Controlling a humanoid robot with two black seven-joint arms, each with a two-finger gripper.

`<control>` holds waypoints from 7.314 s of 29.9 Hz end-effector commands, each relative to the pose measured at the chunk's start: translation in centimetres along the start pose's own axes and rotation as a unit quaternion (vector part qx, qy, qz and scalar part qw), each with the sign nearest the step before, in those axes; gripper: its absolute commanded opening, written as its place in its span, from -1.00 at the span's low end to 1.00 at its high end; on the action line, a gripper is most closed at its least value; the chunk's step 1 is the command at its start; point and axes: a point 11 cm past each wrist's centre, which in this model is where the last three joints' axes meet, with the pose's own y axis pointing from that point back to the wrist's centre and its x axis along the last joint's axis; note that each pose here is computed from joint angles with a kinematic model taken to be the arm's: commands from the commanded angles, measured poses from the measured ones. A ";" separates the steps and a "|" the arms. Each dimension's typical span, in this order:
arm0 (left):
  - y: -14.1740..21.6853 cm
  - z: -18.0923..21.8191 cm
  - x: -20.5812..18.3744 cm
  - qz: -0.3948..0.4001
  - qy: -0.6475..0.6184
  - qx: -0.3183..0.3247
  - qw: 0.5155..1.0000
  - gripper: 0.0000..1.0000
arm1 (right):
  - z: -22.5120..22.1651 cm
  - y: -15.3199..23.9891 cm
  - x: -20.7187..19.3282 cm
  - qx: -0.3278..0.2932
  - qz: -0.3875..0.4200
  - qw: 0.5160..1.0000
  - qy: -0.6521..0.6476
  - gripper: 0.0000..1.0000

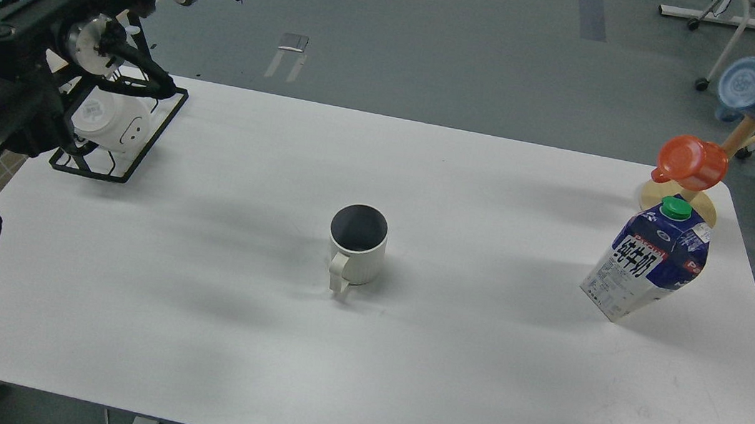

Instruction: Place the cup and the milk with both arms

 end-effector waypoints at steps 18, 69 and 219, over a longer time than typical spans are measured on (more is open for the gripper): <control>-0.1 -1.4 -0.8 -0.010 0.013 0.014 1.000 0.93 | 6.1 11.2 -12.3 -0.062 -0.041 0.951 0.300 0.98; 0.5 -2.4 -0.9 -0.018 0.019 0.023 0.999 0.93 | 6.4 5.2 -21.5 0.001 -0.041 0.957 0.288 -1.00; 1.7 -3.0 0.3 -0.003 0.024 0.027 0.999 0.96 | -3.7 -2.3 -13.6 0.123 0.024 0.960 0.251 0.32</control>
